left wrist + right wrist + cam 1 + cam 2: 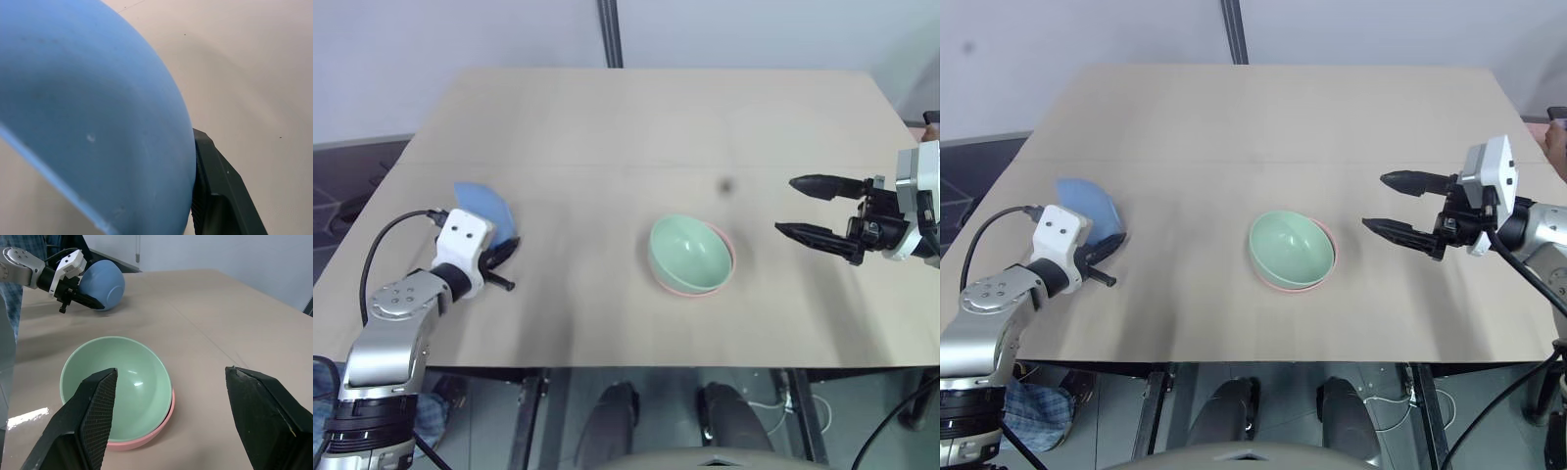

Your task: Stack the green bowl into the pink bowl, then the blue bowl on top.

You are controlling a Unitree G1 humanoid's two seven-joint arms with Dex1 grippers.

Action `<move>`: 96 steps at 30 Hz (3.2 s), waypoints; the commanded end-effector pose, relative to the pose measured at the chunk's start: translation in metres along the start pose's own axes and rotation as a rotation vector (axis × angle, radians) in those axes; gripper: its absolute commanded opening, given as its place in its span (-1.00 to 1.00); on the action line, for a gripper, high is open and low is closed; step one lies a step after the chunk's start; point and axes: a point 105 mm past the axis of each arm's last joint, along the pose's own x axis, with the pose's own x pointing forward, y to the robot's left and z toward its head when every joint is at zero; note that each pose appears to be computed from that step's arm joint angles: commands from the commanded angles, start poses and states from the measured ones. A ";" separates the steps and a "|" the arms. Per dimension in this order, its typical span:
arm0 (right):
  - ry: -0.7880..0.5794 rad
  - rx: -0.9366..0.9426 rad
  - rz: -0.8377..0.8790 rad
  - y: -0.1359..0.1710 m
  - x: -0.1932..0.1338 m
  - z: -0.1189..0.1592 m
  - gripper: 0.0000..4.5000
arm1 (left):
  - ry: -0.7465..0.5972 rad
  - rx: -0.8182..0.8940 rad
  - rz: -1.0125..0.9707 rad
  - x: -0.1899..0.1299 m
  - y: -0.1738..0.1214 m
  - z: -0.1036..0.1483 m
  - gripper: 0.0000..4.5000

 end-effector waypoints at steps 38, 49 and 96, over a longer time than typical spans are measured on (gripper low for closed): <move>-0.001 -0.048 -0.004 -0.002 0.001 0.003 0.63 | -0.575 1.119 -0.932 0.014 -0.131 0.167 -0.98; 0.003 -0.047 -0.015 -0.001 -0.002 0.003 0.63 | -0.854 1.629 -0.774 0.035 -0.154 0.174 -0.98; 0.023 -0.043 0.000 -0.002 -0.001 0.000 0.63 | -0.935 0.839 -0.231 0.027 -0.043 0.244 0.42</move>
